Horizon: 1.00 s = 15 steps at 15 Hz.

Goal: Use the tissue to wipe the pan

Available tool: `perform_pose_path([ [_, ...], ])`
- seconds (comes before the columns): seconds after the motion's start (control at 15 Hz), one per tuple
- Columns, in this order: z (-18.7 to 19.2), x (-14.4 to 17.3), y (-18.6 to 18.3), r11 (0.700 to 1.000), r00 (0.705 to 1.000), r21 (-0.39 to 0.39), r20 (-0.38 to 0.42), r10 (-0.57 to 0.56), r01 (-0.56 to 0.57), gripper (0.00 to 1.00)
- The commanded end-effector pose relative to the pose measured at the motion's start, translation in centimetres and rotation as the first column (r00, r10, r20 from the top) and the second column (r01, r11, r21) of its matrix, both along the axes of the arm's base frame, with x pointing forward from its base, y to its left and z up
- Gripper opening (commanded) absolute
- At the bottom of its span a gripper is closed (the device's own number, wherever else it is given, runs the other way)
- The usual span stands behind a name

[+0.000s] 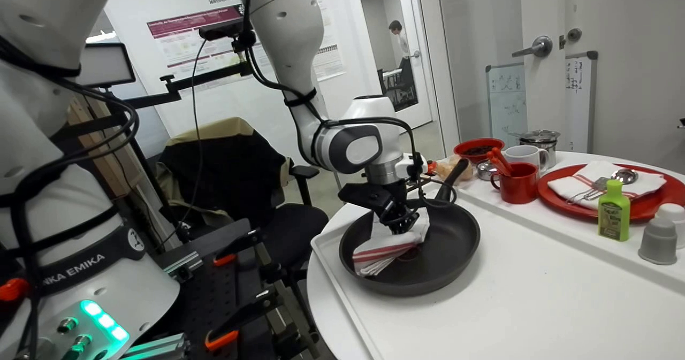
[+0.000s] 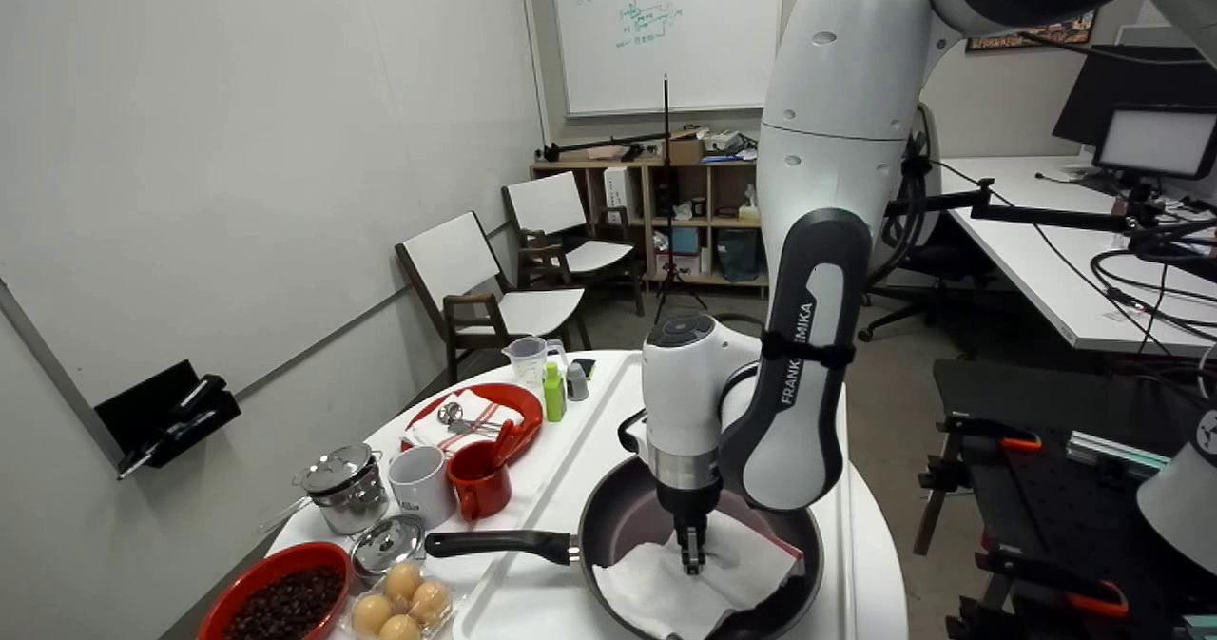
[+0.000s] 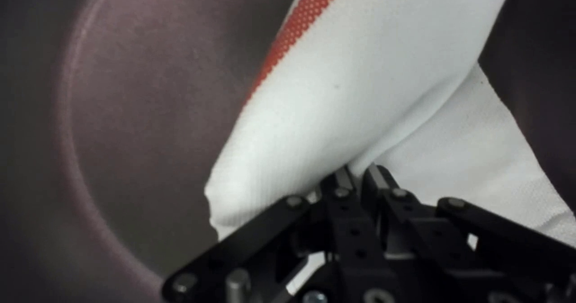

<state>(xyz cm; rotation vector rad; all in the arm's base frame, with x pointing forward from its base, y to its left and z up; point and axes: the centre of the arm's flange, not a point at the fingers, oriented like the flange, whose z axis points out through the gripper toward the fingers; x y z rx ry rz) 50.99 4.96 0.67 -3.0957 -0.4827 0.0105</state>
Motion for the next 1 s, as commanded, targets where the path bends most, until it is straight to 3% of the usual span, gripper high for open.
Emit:
perform_pose_path([
  [0.0, -3.8, -6.2, -1.1, 0.987, 0.987, -0.087, -0.093, 0.13, -0.138, 0.08],
  [0.47, -3.5, -9.8, -1.3, 0.931, 0.946, -0.179, -0.113, 0.303, -0.32, 0.07],
  [0.93, -1.6, -7.8, 0.2, 0.926, 0.942, -0.178, -0.031, 0.334, -0.334, 0.07],
])
